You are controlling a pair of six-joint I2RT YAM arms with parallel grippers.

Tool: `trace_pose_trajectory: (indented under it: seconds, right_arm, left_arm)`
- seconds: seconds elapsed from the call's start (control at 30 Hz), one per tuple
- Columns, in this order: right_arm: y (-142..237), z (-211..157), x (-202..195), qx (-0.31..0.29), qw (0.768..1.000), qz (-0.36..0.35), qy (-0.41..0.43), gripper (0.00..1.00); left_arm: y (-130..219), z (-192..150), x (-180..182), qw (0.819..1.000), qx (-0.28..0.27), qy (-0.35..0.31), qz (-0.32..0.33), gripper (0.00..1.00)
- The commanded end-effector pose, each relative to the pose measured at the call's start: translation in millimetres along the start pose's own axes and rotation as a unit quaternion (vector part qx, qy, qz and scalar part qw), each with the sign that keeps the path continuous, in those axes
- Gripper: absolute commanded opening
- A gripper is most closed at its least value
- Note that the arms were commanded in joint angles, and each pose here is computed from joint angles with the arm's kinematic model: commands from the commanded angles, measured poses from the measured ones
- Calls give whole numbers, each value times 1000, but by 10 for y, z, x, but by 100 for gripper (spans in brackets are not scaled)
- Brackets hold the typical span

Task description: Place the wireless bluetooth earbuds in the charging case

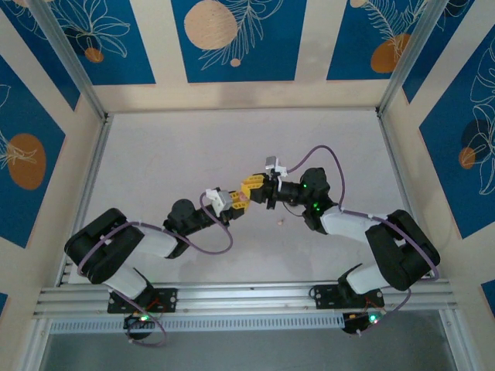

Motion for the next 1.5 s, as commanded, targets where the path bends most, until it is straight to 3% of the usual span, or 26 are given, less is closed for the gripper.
trace_pose_trajectory:
  seconds: [0.0,0.3,1.47]
  right_arm:
    - [24,128,105,-7,1000,10,17,16]
    - [108,-28,209,0,1000,-6,5,17]
    - [179,-300,7,14,999,-38,-32,17]
  left_arm:
    - [-27,226,71,999,-37,-14,16,13]
    - [-56,257,60,999,-43,-13,8,13]
    - [3,490,47,997,-74,-24,0,13]
Point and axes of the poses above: each hand's point on the last joint's axis, 136 mm out from that joint toward the fingers, its own y axis back along the fingers, its own x axis along the line the jaws close on, z = x × y, the point moved 1 cm from there along y, back along the fingers, and after that the axes turned 14 degrees about -y, right-handed, at the moved point
